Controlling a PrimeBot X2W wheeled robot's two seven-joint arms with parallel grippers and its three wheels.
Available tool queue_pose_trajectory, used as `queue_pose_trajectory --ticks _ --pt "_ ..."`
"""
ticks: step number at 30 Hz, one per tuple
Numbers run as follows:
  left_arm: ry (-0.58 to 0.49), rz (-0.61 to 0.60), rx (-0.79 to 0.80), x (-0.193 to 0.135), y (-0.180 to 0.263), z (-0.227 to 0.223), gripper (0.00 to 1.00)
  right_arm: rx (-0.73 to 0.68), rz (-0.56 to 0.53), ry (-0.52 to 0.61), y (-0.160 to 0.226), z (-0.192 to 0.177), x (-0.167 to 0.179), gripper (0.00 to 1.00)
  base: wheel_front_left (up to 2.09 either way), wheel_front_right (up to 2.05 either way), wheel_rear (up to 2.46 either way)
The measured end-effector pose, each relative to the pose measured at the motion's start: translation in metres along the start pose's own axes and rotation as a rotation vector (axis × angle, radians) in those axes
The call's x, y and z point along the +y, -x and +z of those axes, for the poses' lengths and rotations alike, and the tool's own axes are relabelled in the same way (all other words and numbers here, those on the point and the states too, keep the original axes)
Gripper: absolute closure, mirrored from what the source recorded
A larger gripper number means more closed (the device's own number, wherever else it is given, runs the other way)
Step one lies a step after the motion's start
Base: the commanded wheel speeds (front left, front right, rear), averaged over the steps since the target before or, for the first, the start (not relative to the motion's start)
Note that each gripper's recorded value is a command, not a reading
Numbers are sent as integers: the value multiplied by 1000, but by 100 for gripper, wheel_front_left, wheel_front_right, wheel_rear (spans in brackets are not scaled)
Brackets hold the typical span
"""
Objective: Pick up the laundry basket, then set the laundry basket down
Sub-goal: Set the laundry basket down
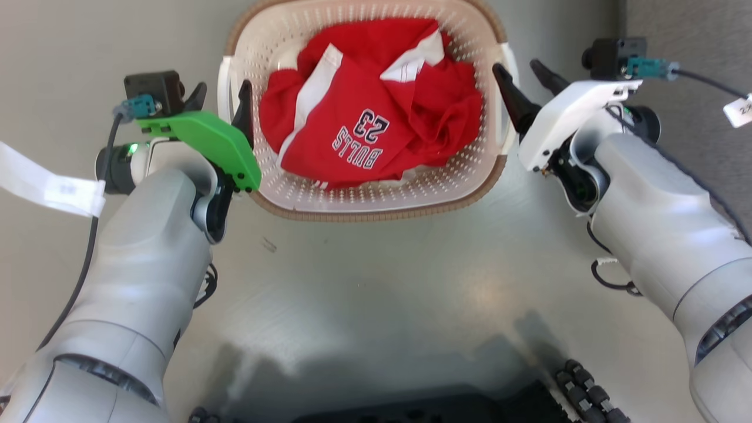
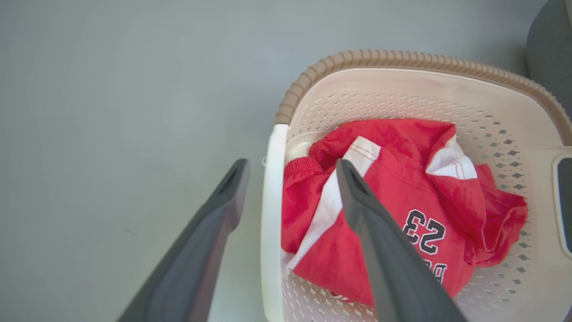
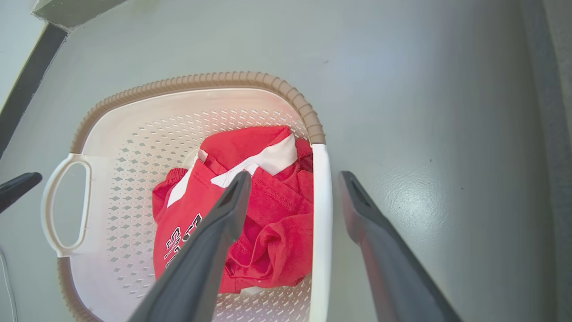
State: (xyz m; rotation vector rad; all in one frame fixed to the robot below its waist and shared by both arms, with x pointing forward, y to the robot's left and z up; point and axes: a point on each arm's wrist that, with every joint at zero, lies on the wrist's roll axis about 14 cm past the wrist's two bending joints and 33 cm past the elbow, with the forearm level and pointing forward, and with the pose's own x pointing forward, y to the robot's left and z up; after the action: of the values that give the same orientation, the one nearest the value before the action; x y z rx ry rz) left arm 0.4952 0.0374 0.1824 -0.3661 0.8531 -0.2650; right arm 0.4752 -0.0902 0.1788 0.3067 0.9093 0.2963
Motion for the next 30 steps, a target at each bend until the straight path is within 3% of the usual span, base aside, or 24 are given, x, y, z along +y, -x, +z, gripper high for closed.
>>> queue_pose_trajectory --ticks 15,24,30 --pt "-52 -69 -176 -39 48 65 0 -158 4 88 56 59 19 0 0 0 0" --pt "-53 -120 -312 -69 86 105 0 -371 0 131 103 134 24 0 0 0 0" --pt "-72 -134 -404 -78 118 127 0 -468 14 149 137 155 35 0 0 0 0"
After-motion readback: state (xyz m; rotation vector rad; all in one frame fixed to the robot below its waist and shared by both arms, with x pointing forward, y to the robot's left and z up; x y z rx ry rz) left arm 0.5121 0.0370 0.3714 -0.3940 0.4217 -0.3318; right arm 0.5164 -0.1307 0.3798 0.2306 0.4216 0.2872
